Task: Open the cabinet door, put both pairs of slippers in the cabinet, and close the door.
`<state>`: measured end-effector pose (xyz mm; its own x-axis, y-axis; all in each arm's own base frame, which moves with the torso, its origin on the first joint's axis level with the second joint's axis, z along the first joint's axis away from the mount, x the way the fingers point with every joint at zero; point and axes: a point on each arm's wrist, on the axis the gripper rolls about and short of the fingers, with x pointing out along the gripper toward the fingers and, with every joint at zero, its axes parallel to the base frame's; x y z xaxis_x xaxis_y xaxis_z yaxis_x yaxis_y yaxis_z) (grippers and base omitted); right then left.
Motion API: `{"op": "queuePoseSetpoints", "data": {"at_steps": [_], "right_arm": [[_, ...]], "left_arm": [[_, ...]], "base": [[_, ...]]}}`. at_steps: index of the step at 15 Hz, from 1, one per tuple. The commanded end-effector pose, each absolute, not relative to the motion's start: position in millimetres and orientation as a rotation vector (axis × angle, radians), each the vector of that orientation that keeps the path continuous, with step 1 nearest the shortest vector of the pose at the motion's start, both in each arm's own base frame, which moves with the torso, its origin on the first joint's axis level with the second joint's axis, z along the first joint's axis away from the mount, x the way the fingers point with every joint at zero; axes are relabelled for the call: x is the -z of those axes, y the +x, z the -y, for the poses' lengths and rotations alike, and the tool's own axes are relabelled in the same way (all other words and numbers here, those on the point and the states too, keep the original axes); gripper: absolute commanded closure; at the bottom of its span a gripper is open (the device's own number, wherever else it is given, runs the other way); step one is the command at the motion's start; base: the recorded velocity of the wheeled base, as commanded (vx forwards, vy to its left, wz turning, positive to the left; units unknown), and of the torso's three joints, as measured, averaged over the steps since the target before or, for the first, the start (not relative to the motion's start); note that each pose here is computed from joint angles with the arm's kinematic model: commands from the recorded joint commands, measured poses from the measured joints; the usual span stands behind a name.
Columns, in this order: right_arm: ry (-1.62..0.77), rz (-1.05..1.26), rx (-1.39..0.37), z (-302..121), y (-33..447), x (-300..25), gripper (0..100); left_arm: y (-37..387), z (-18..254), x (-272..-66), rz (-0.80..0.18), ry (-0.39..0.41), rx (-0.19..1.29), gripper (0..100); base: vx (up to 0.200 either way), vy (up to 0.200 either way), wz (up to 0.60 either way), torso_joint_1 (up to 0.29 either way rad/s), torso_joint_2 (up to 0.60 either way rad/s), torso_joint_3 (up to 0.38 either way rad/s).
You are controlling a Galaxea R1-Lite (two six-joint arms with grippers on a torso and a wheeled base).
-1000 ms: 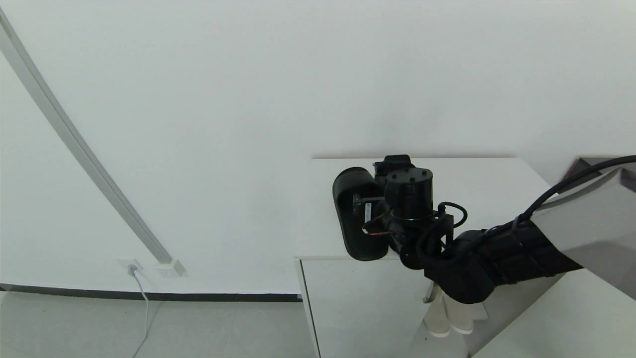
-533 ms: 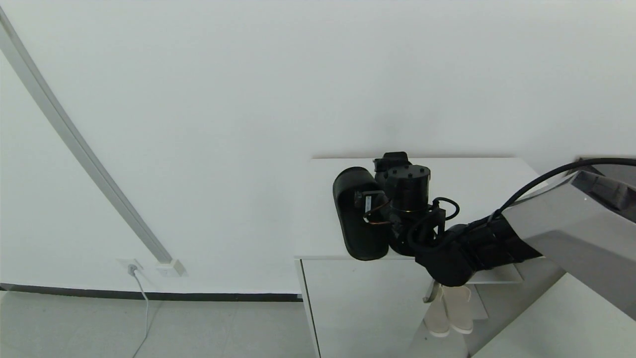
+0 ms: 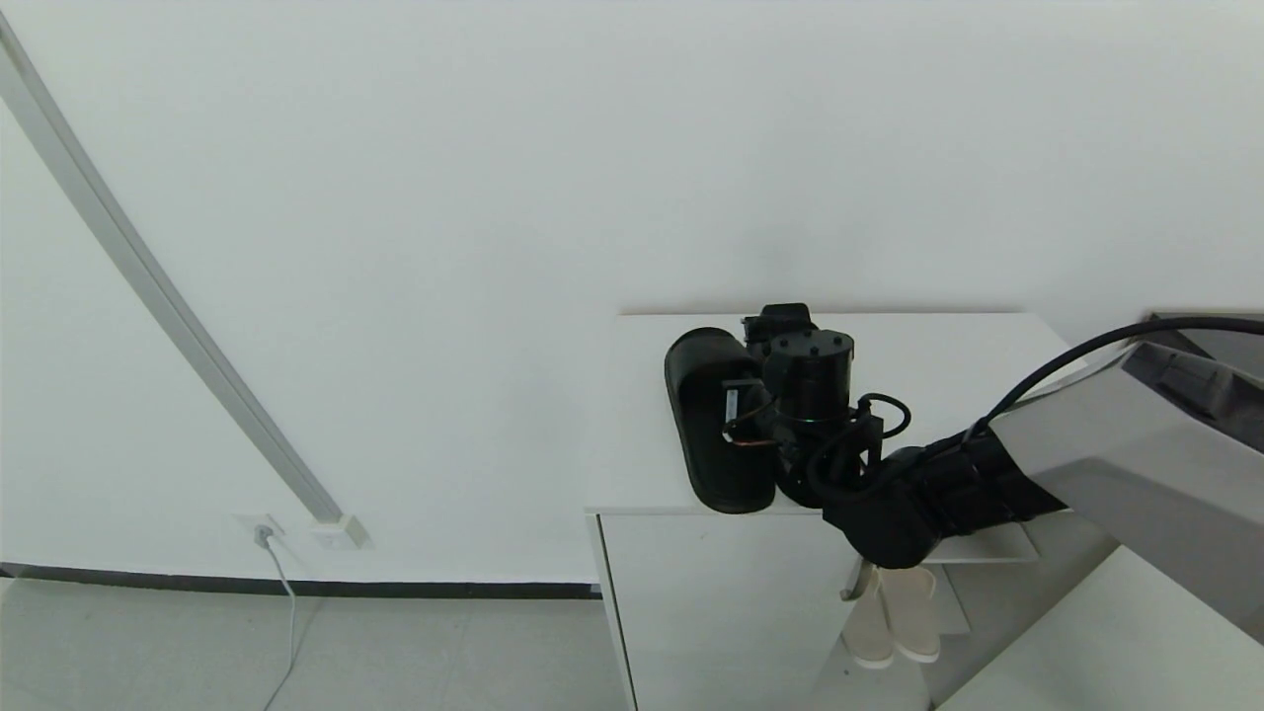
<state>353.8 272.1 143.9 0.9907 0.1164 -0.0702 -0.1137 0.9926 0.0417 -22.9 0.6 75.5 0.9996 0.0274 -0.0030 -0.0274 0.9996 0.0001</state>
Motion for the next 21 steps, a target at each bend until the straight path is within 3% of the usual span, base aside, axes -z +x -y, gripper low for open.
{"op": "queuePoseSetpoints", "data": {"at_steps": [1,11,13,17,21], "right_arm": [[0.032,-0.071,-0.115,-272,353,-145,100],[0.019,-0.071,-0.280,-257,271,-187,100],[0.008,-0.093,-0.390,-228,240,-194,100],[-0.024,-0.144,-0.463,-192,190,-186,100],[-0.043,-0.174,-0.475,-182,179,-184,100]], "left_arm": [[-23,-1,-75,-0.005,0.000,-0.029,100],[-23,-1,-75,-0.003,0.000,-0.031,100],[-23,-1,-75,-0.003,0.002,-0.031,100],[-23,-1,-75,-0.003,0.002,-0.029,100],[-23,-1,-75,-0.005,0.002,-0.029,100]], "base": [[0.000,0.000,0.00,0.000,0.00,0.000],[0.000,0.000,0.00,0.000,0.00,0.000],[0.000,0.000,0.00,0.000,0.00,0.000],[0.000,0.000,0.00,0.000,0.00,0.000],[0.000,0.000,0.00,0.000,0.00,0.000]]}}
